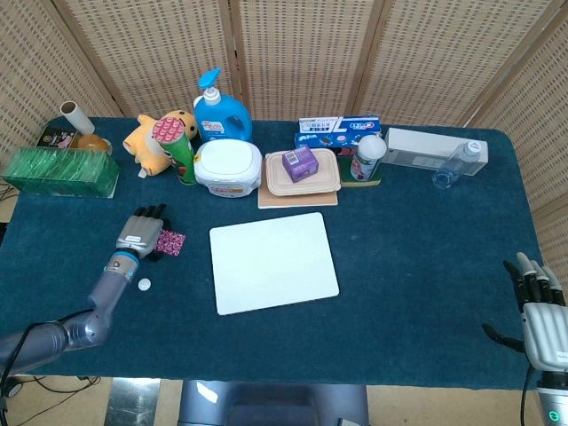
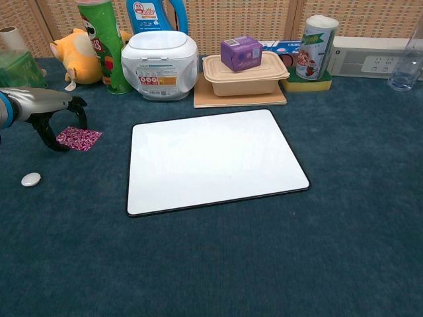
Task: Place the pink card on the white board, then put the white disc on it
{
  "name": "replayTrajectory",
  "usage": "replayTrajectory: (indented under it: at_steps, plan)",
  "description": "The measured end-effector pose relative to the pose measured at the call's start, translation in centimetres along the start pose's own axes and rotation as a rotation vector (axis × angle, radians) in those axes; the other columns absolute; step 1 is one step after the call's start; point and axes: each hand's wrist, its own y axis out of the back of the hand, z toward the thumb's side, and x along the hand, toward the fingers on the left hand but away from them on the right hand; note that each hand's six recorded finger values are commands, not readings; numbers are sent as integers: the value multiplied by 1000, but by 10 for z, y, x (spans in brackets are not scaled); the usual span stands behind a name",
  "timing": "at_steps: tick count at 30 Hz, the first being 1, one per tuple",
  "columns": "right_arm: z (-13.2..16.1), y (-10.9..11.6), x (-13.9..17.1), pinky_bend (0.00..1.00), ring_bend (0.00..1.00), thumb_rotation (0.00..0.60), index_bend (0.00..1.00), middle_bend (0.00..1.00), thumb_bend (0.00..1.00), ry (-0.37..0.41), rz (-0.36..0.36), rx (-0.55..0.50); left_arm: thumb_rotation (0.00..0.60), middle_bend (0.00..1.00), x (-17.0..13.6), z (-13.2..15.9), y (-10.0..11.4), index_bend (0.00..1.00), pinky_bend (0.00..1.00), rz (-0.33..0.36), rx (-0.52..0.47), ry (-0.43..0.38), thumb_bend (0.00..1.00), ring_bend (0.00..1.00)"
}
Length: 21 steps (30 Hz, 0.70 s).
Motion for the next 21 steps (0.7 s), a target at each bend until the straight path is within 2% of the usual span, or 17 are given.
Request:
replayTrajectory:
  at_steps: [21]
  plan:
    - [-1,1,0,0,0,566,44,0,0,-1,1,-3,600,0,-11,12,15,567,60,42,-9,-40,279,0]
